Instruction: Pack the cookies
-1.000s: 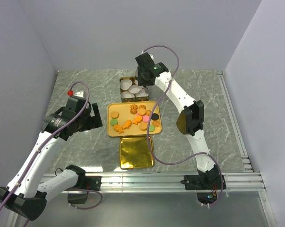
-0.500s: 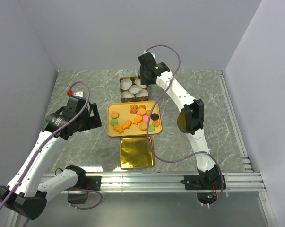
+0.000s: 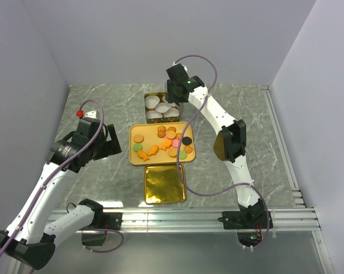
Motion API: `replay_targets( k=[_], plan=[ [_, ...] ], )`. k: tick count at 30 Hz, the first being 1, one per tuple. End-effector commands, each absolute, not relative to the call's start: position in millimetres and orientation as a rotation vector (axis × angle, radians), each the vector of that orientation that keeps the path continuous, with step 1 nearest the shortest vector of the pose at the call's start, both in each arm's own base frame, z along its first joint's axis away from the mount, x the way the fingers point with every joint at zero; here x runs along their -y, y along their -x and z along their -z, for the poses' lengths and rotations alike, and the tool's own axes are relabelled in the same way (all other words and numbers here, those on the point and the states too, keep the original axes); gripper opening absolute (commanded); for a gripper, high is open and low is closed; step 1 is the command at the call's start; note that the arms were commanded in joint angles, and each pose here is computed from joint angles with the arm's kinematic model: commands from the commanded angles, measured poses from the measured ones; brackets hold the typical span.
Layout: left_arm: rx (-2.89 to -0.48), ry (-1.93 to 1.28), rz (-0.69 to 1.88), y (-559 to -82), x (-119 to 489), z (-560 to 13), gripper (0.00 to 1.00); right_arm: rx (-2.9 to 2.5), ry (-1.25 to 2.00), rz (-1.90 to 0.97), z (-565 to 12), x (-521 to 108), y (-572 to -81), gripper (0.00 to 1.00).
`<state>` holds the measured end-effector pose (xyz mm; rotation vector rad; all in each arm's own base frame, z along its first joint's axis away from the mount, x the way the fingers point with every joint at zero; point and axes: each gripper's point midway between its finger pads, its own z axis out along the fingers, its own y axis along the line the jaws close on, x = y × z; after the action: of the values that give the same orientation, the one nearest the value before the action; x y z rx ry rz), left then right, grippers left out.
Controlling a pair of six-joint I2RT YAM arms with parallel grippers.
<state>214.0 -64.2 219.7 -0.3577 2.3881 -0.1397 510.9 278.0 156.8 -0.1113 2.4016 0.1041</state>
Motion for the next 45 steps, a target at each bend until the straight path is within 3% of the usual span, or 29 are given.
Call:
replay_targets(
  k=[1,16,27,37,45],
  plan=[
    [-2.339,0.379,0.159,-213,62,-235,0.99,-2.371,0.111,-0.108,-163,-281,-514,0.58],
    [-2.31,0.413,0.204,-203,61,-238,0.99,-2.339,0.097,-0.107,-196,-275,-501,0.57],
    [-2.305,0.424,0.28,-195,68,-232,0.99,-2.329,0.105,-0.122,-231,-269,-461,0.55],
    [-2.314,0.386,0.295,-201,74,-222,0.99,-2.398,0.185,-0.182,-252,-268,-380,0.52],
    [-2.277,0.352,0.273,-210,72,-224,1.0,-2.55,0.302,-0.218,-212,-281,-295,0.51]
  ],
)
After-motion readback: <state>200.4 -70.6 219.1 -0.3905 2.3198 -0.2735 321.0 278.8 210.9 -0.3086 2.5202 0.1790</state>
